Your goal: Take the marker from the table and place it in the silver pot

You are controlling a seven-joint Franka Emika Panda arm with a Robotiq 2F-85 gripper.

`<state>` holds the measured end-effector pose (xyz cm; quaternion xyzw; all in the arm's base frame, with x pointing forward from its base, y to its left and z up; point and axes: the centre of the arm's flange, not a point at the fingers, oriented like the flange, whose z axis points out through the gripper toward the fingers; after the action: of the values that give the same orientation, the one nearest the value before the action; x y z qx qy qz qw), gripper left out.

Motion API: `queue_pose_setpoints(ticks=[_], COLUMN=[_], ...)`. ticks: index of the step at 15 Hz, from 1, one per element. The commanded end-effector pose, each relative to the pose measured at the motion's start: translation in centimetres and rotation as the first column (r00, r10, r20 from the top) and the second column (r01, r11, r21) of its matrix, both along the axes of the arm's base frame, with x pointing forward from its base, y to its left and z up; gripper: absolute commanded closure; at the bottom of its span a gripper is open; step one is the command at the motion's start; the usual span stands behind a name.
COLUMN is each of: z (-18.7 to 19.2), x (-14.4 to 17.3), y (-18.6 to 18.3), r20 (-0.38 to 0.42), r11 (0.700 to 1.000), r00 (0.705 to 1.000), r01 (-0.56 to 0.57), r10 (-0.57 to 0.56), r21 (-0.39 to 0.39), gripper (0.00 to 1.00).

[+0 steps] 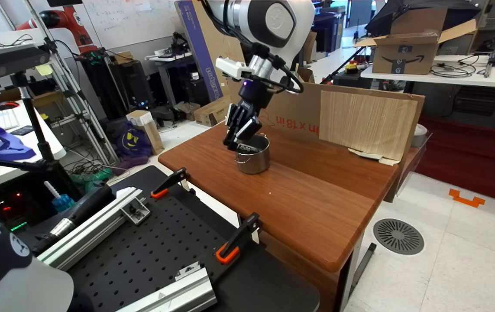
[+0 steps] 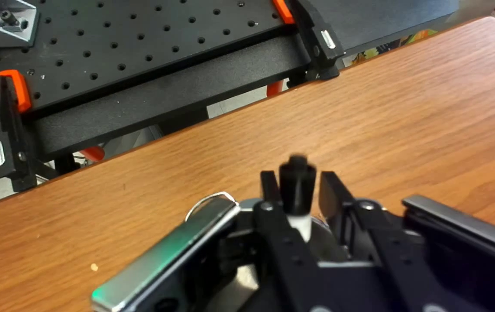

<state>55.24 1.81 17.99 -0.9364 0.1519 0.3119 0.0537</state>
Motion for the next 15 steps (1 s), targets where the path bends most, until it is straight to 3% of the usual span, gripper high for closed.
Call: queue_pose_setpoints(ticks=[1,6,15], z=[-0.3,-0.2,3.2], x=[1.0,1.2,-0.3], y=[-0.2,-0.2,0.2], r20=[-0.035,-0.032,0.029], r11=[0.999,0.999,0.999], r00=[0.999,0.999,1.000], r01=[0.007,0.010,0.008], r10=[-0.006,-0.009,-0.009], r21=[0.034,0.035,0.031], gripper=[0.37,0.01,0.00])
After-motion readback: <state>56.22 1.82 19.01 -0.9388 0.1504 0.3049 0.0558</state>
